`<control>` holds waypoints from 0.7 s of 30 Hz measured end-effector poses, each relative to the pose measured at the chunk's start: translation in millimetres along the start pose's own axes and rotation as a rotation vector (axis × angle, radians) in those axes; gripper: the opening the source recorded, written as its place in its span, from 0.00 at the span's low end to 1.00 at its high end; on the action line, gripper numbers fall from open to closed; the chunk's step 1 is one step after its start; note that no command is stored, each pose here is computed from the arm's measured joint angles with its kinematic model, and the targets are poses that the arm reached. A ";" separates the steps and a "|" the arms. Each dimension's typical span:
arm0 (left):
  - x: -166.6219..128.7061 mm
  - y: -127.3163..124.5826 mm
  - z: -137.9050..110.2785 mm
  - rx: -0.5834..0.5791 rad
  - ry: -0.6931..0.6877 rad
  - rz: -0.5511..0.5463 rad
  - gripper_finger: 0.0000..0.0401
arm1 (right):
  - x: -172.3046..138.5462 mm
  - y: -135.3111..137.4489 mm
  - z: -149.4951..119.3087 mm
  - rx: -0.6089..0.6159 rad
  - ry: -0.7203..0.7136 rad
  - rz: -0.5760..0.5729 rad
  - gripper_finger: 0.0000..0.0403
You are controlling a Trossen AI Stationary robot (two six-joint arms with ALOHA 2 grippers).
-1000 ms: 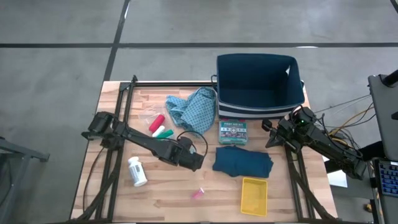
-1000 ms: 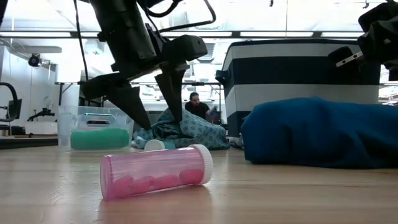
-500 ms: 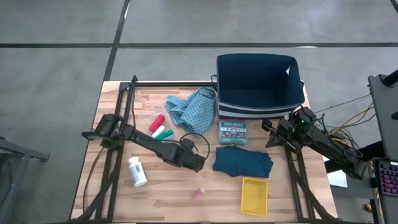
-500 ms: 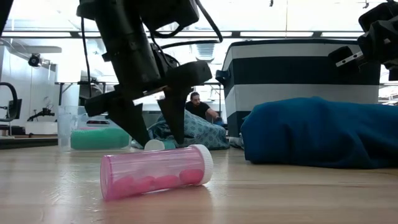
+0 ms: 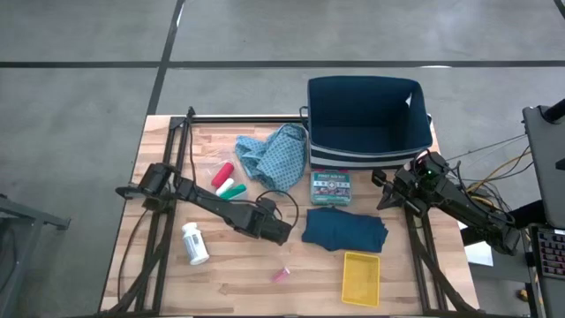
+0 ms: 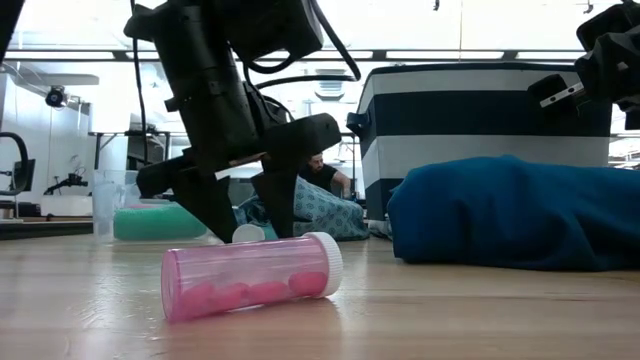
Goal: Pick & place medical supplies in basket/bin
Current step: Put the blue pill bottle into the yellow bin
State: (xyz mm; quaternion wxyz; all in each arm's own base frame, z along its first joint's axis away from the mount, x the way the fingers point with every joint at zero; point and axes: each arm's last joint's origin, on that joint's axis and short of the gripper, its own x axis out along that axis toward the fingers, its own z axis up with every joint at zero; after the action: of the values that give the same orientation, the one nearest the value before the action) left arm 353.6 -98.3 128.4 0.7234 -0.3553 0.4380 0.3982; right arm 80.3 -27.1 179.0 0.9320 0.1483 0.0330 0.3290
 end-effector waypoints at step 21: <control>-0.1 -4.3 0.3 -0.008 0.003 -0.043 0.34 | 0.0 0.0 0.0 0.000 0.000 0.000 0.02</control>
State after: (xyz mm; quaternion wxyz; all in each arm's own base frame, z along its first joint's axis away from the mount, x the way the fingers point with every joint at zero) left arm 357.4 -99.9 129.3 0.7298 -0.3682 0.4296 0.3837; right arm 80.3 -27.1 179.0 0.9320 0.1485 0.0331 0.3291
